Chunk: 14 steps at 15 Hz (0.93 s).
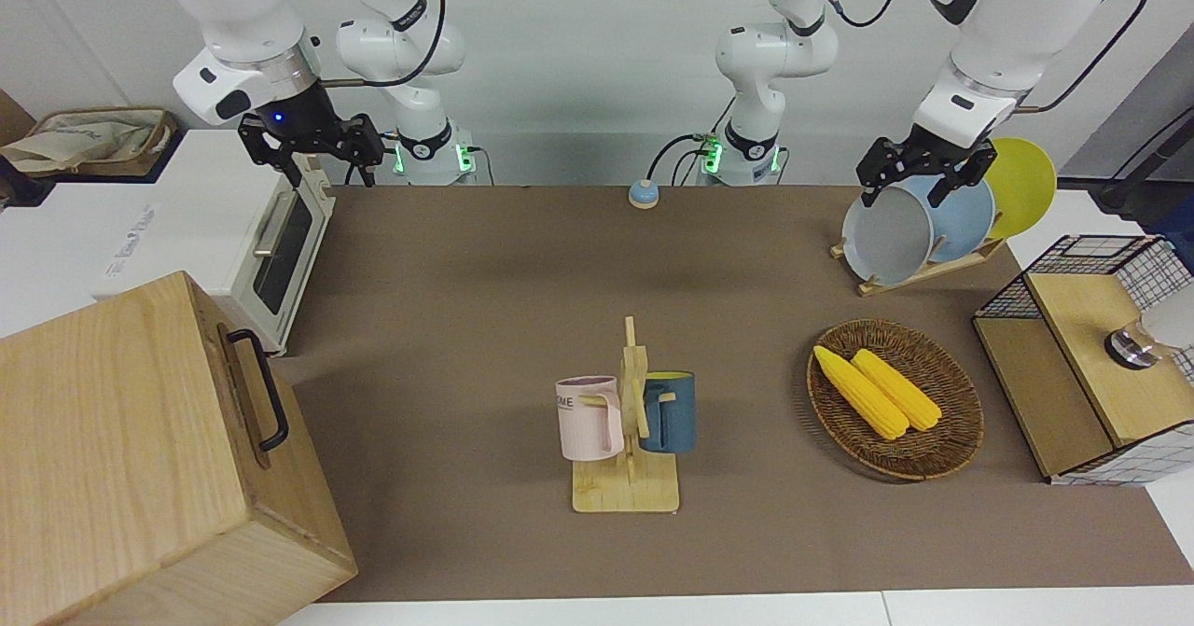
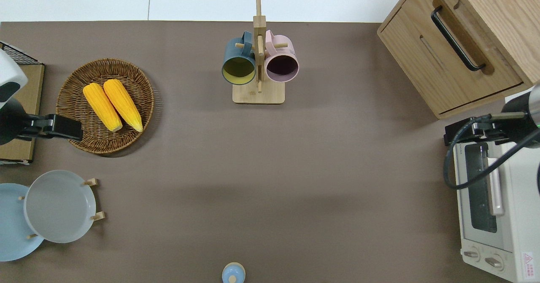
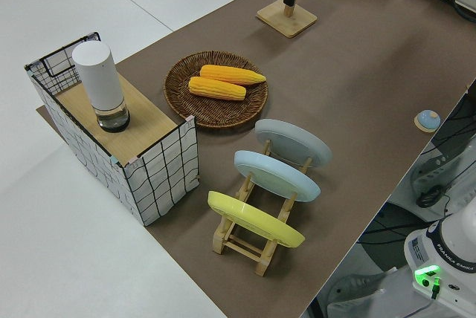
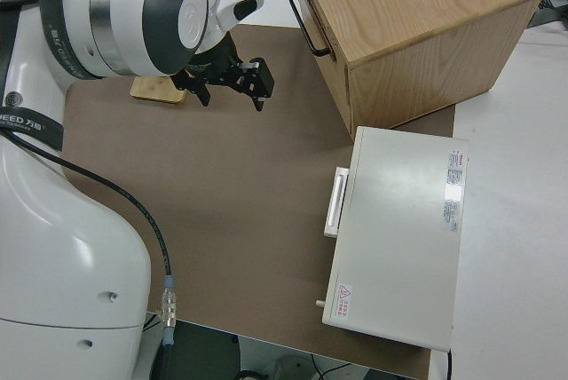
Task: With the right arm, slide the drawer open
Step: 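Reach the right gripper up to the black drawer handle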
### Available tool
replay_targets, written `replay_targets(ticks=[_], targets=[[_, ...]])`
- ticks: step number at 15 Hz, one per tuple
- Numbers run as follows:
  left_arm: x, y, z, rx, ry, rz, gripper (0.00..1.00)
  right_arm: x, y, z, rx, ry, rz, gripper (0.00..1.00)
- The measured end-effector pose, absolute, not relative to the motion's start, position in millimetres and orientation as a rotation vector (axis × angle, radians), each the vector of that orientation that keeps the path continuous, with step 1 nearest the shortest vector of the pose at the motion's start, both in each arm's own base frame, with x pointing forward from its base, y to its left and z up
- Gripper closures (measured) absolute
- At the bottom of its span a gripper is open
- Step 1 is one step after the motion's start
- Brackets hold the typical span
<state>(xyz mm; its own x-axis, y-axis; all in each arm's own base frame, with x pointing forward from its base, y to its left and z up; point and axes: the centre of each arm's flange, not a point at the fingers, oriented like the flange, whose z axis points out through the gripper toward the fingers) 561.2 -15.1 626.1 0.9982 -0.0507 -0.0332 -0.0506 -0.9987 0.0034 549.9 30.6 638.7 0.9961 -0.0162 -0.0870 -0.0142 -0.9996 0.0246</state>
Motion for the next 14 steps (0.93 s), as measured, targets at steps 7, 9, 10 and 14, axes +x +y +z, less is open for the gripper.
replay_targets(ticks=[7, 9, 10, 14], targets=[[561.2, -15.1, 626.1, 3.138, -0.079, -0.052, 0.00, 550.1, 84.6, 648.5, 2.843, 0.126, 0.007, 0.01], [561.2, -15.1, 626.1, 3.138, -0.079, -0.052, 0.00, 552.3, 98.1, 652.0, 2.788, 0.160, 0.074, 0.02], [561.2, -15.1, 626.1, 3.138, -0.079, -0.052, 0.00, 555.8, 104.7, 650.7, 2.745, 0.177, 0.106, 0.02], [561.2, -15.1, 626.1, 3.138, -0.079, -0.052, 0.00, 580.0, 135.3, 625.0, 2.558, 0.262, 0.190, 0.02]])
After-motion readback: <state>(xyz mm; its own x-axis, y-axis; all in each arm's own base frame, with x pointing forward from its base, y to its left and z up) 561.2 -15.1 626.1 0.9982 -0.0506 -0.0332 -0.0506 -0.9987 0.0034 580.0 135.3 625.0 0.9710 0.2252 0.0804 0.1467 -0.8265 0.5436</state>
